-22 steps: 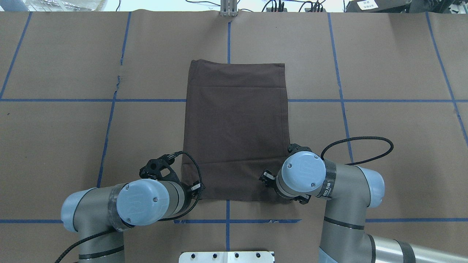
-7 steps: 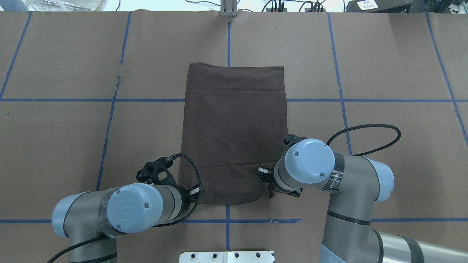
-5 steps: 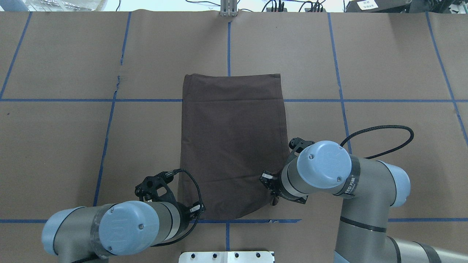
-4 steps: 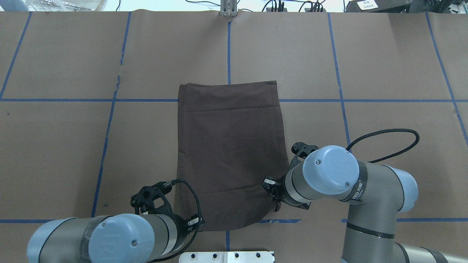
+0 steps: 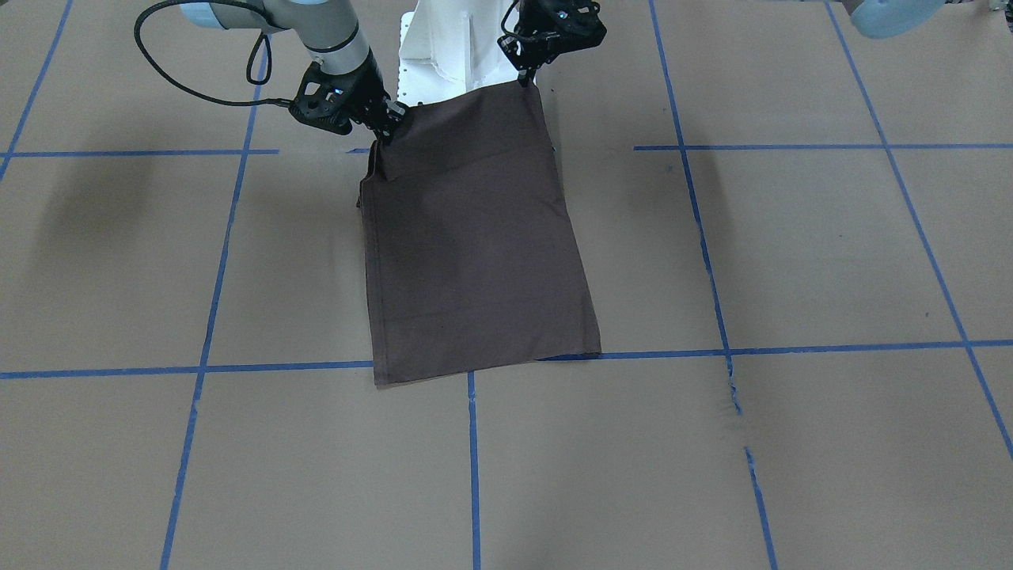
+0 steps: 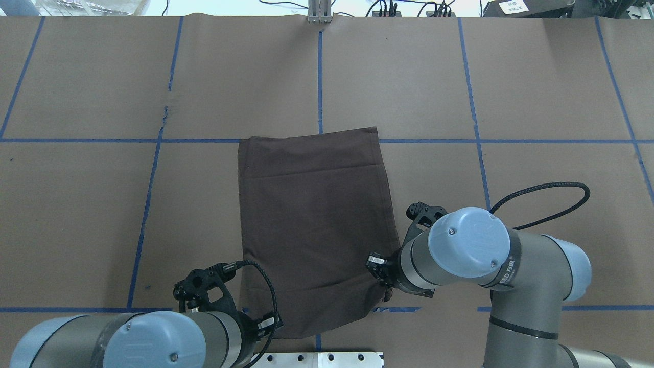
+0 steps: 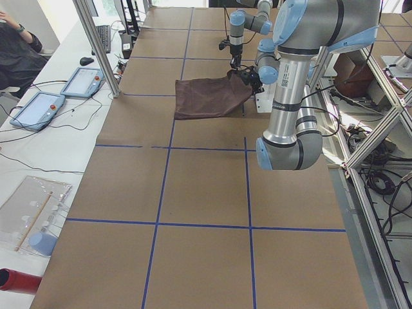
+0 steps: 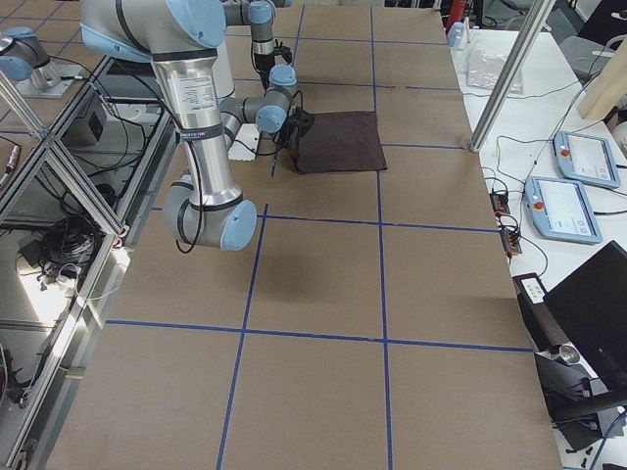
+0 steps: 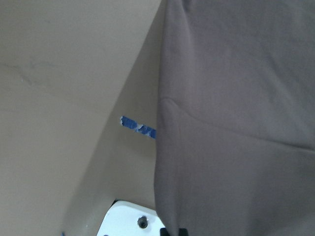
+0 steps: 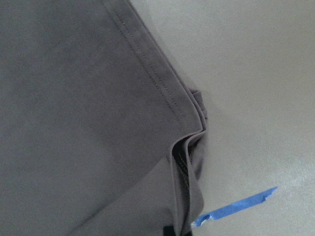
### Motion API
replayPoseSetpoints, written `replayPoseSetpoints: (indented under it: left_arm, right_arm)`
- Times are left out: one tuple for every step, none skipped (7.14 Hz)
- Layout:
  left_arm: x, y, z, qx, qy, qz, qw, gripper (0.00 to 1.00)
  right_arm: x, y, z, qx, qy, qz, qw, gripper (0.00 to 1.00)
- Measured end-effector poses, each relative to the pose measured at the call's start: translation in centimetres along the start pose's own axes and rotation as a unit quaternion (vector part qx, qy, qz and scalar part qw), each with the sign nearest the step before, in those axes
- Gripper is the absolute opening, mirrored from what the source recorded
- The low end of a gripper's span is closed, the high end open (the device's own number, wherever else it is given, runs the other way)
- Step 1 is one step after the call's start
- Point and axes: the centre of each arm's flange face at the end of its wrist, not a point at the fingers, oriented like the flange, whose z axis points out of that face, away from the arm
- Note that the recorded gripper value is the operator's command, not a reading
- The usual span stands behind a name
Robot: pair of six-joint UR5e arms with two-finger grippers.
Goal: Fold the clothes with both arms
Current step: 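Lift the near edge with both grippers and fold it away from the robot, then lay the edge down on the far half, open both grippers and raise them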
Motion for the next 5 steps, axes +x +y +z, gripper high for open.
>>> replayPoseSetpoints:
  left_arm:
    - [1.0,-2.5,-0.8,0.018,0.01,0.005,0.9998,0.0]
    - [2.0,-5.6,-1.5,0.04,0.018,0.014,0.9989,0.0]
    - [3.2,-8.8,-1.8,0.058,0.019,0.021,0.9979,0.0]
    - [4.2,-12.0,-2.2,0.071,0.019,0.025,0.997,0.0]
    - [4.8,-14.4,-2.5,0.083,0.018,0.028,0.996,0.0]
  right_arm:
    - [-1.0,-1.6,-0.8,0.011,-0.011,-0.005,0.9999,0.0]
    - [-2.3,-3.8,-1.7,0.027,-0.021,-0.009,0.9994,0.0]
    - [-3.9,-6.4,-2.4,0.04,-0.027,-0.007,0.9988,0.0]
    - [-5.7,-9.4,-2.9,0.045,-0.028,0.001,0.9986,0.0]
    - [-7.1,-12.4,-3.3,0.045,-0.025,0.01,0.9986,0.0]
